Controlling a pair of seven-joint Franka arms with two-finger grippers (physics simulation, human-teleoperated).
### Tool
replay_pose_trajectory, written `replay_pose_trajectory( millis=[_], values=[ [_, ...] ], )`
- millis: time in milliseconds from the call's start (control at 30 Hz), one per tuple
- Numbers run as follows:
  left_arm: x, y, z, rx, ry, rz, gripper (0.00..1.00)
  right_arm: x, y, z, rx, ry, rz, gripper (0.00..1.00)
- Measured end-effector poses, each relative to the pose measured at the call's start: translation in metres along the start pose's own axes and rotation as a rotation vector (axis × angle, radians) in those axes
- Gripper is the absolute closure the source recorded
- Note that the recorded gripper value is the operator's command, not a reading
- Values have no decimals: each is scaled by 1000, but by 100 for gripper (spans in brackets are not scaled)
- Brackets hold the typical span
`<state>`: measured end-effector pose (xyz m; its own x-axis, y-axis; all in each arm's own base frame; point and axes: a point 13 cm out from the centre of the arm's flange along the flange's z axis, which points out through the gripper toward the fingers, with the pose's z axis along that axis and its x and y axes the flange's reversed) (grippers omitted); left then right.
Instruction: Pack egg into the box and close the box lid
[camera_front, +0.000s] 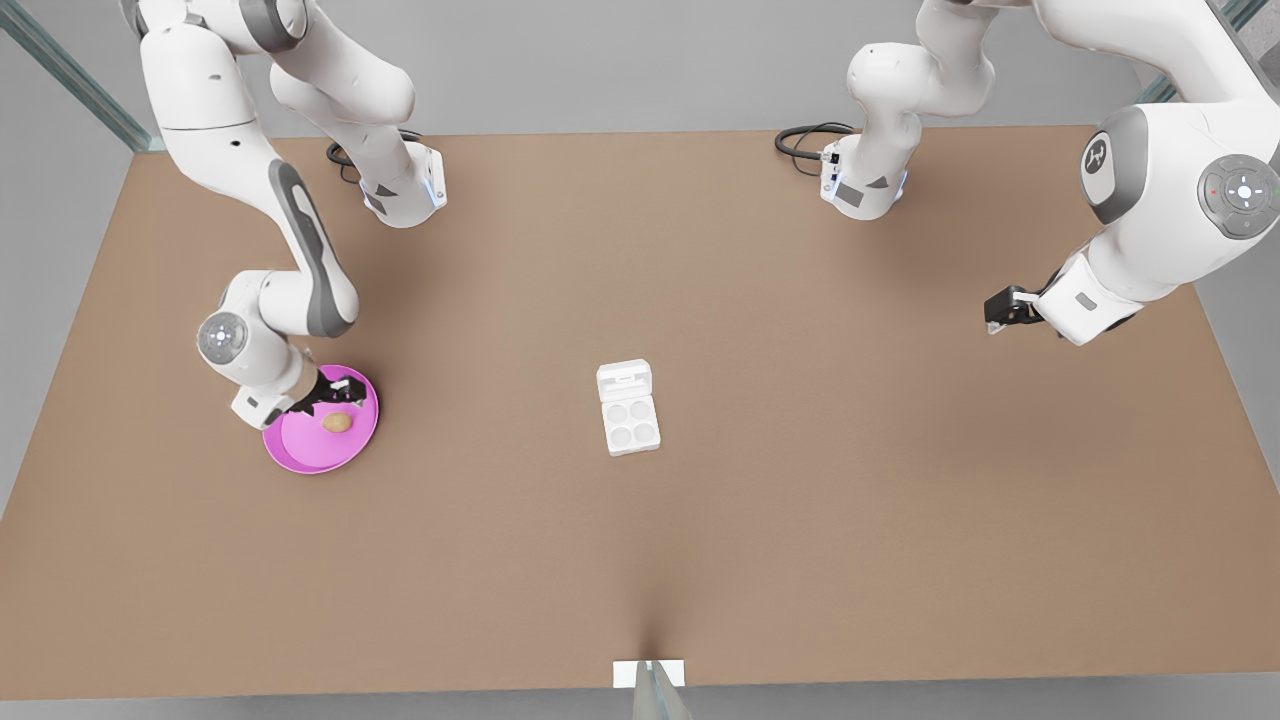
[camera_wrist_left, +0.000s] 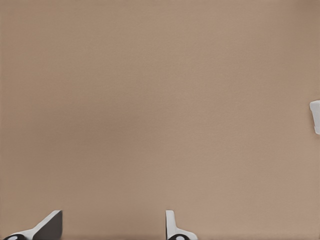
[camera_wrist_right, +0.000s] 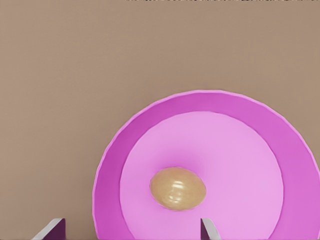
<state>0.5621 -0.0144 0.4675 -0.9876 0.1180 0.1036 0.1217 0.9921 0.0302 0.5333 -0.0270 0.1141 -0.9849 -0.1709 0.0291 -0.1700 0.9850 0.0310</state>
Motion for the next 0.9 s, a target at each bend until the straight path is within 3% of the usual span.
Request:
replay_pose_trajectory(
  millis=[233, 567, 900],
  values=[
    [0, -1, 0, -1, 0, 2, 0, -13, -6, 51, -27, 12, 7, 0],
    [0, -4, -1, -1, 0, 10, 0, -20, -21, 50, -18, -30, 22, 0],
    [0, -8, -1, -2, 0, 16, 0, 1, -33, 62, -23, -6, 42, 0]
  ],
)
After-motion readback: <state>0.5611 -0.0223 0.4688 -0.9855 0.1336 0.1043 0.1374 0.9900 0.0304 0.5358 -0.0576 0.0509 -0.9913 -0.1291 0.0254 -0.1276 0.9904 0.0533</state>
